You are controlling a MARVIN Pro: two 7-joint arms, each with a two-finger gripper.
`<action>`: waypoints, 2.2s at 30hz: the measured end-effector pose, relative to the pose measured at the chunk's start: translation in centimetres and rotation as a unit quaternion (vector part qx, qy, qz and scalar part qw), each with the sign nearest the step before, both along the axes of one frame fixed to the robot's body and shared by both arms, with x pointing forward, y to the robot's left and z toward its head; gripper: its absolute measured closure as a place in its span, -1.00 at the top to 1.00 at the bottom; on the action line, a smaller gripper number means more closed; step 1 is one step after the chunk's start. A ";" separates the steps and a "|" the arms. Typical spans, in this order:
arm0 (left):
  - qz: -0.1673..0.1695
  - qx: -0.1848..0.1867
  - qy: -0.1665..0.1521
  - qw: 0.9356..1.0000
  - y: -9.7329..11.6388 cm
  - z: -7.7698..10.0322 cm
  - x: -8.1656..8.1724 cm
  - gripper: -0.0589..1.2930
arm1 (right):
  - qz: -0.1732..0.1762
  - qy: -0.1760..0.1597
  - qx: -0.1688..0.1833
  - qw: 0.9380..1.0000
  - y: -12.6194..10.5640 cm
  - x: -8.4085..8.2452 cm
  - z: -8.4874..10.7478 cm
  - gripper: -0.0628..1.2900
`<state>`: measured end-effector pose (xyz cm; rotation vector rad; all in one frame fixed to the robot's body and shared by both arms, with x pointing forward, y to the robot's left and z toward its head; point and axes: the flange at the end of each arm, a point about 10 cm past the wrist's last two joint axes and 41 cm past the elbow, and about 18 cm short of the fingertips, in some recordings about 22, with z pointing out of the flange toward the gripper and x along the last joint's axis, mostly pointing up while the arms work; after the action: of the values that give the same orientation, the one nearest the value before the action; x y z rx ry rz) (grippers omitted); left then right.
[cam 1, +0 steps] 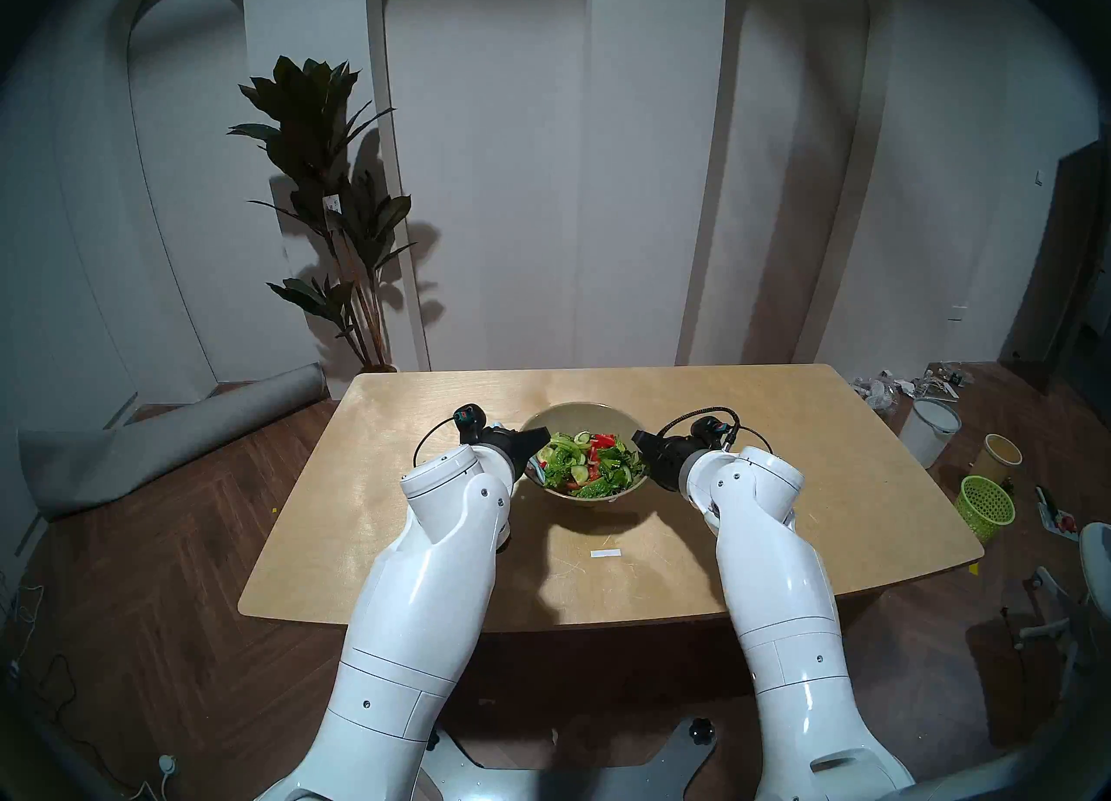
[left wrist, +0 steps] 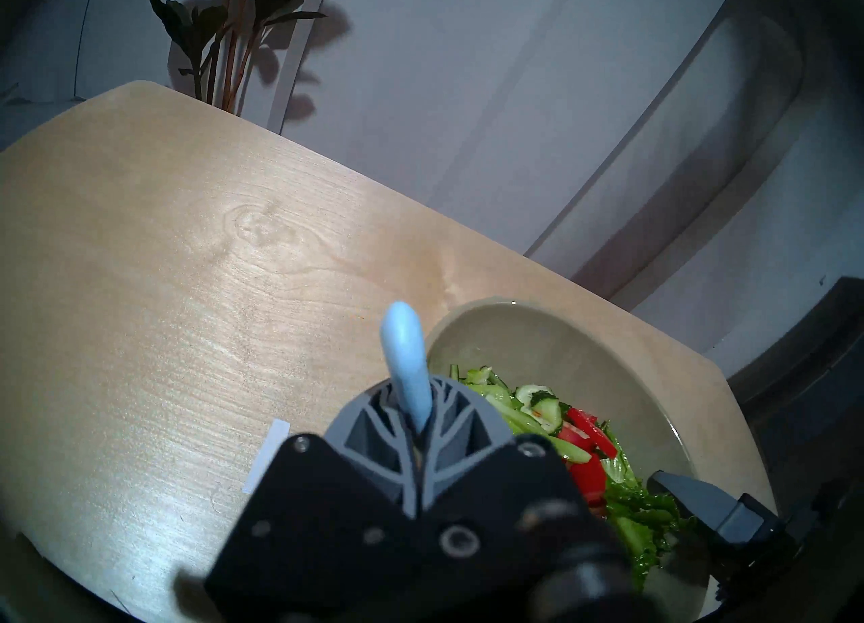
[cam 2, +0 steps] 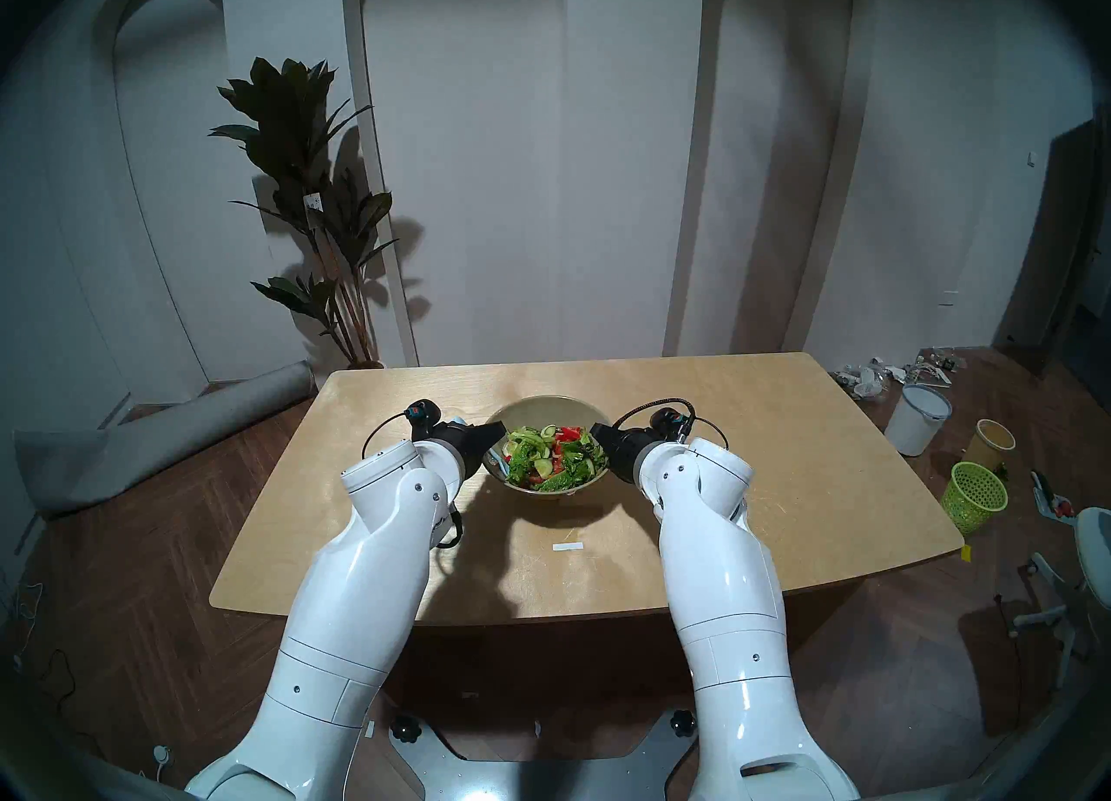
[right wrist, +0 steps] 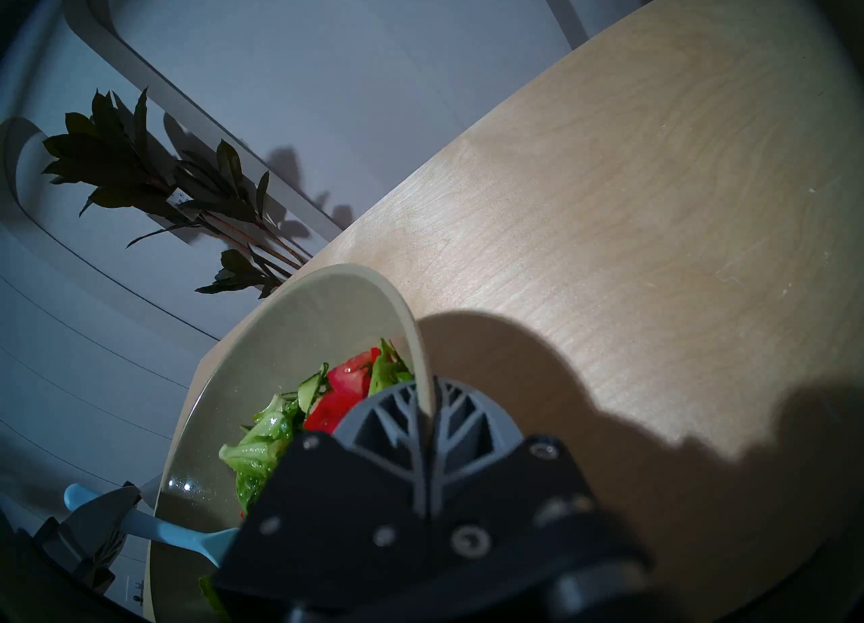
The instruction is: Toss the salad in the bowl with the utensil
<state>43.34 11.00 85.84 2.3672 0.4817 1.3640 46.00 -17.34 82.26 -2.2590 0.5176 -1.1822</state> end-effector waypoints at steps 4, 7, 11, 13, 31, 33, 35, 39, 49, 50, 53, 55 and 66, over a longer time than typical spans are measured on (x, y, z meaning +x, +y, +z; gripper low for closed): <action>-0.001 -0.008 0.002 1.000 -0.2 0.0 0.0 -0.95 | 0.000 0.000 0.000 1.000 0.0 0.0 0.0 -0.95; -0.012 -0.024 0.009 1.000 -1.1 -0.2 -0.2 -0.95 | 0.000 0.000 0.000 1.000 0.0 0.0 0.0 -0.95; -0.017 -0.043 0.013 0.999 -1.6 -0.4 -0.4 -0.95 | 0.000 0.000 0.000 1.000 0.0 0.0 0.0 -0.95; -0.017 -0.051 0.015 0.998 -1.6 -0.4 -0.4 -0.95 | 0.000 0.000 0.000 1.000 0.0 0.0 0.0 -0.95; 0.015 -0.121 0.015 0.992 -0.3 -0.3 0.3 -0.95 | 0.000 0.000 0.000 1.000 0.0 0.0 0.0 -0.95; 0.016 -0.130 0.016 0.991 -0.2 -0.2 0.4 -0.95 | 0.000 0.000 0.000 1.000 0.0 0.0 0.0 -0.95; 0.017 -0.135 0.016 0.991 -0.2 -0.1 0.5 -0.95 | 0.000 0.000 0.000 1.000 0.0 0.0 0.0 -0.95; 0.017 -0.144 0.015 0.989 -0.4 0.3 0.7 -0.95 | 0.000 0.000 0.000 1.000 0.0 0.0 0.0 -0.95; 0.006 -0.163 -0.004 0.987 -1.3 2.4 1.5 -0.95 | 0.000 0.000 0.000 1.000 0.0 0.0 0.0 -0.95; 0.005 -0.164 -0.007 0.986 -1.4 2.6 1.6 -0.95 | 0.000 0.000 0.000 1.000 0.0 0.0 0.0 -0.95; 0.004 -0.165 -0.011 0.986 -1.5 3.0 1.8 -0.95 | 0.000 0.000 0.000 1.000 0.0 0.0 0.0 -0.95; 0.004 -0.167 -0.015 0.986 -1.6 3.4 1.9 -0.95 | 0.000 0.000 0.000 1.000 0.0 0.0 0.0 -0.95; -0.011 -0.124 -0.084 0.989 -2.5 5.6 2.2 -0.95 | 0.000 0.000 0.000 1.000 0.0 0.0 0.0 -0.95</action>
<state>45.57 8.48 91.40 2.0352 0.5416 1.3907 46.01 -17.34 82.25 -2.2590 0.5176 -1.1822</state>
